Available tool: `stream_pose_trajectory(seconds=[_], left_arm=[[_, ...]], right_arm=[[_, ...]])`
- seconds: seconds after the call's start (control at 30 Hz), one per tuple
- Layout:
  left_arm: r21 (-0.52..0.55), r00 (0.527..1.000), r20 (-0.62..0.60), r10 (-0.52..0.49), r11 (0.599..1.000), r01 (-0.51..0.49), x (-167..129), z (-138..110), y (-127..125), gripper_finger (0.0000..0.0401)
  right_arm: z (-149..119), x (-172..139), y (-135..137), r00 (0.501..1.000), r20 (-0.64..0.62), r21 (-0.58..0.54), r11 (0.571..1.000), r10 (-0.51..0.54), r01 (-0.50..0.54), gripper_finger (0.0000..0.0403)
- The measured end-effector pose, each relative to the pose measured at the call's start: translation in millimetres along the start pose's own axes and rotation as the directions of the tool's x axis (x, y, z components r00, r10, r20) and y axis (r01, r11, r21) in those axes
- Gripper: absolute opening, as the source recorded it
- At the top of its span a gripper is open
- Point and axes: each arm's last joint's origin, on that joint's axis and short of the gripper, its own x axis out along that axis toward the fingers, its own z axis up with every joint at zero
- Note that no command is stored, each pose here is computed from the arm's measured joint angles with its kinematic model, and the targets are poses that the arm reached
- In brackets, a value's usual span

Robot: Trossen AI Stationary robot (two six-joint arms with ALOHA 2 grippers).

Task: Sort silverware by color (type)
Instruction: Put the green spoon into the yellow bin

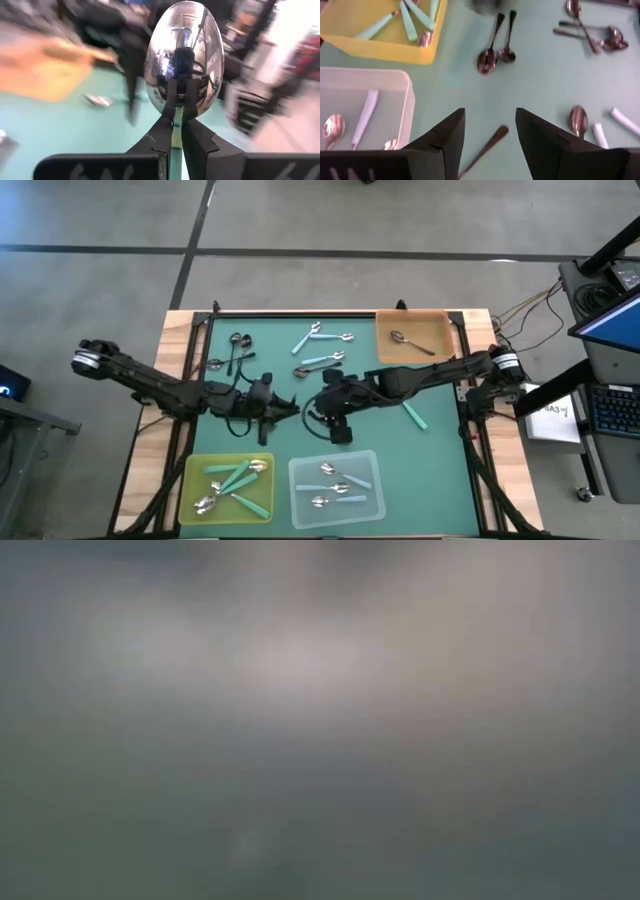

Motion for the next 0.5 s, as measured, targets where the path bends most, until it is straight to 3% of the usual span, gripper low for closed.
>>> stream_pose_trajectory(seconds=[0.13,0.27,0.4,0.5], left_arm=[[-0.169,0.973,-0.162,-0.164,0.976,0.136,-15,-5,-6,0.001],[-0.384,0.893,-0.307,-0.329,0.901,0.201,-31,-11,-15,0.001],[-0.538,0.768,-0.451,-0.454,0.825,0.172,-48,-23,-29,0.001],[-0.582,0.67,-0.591,-0.45,0.813,0.033,-60,-39,-36,0.001]], right_arm=[[-1,-2,0,0.999,-0.036,0.005,1.0,0.002,-0.002,0.0162],[-3,-2,0,0.998,-0.055,0.01,1.0,0.004,-0.003,0.0154],[-3,-2,0,0.998,-0.055,0.038,0.999,0.006,-0.004,0.0148],[-4,-2,0,0.998,-0.056,0.038,0.999,0.006,-0.004,0.0146]])
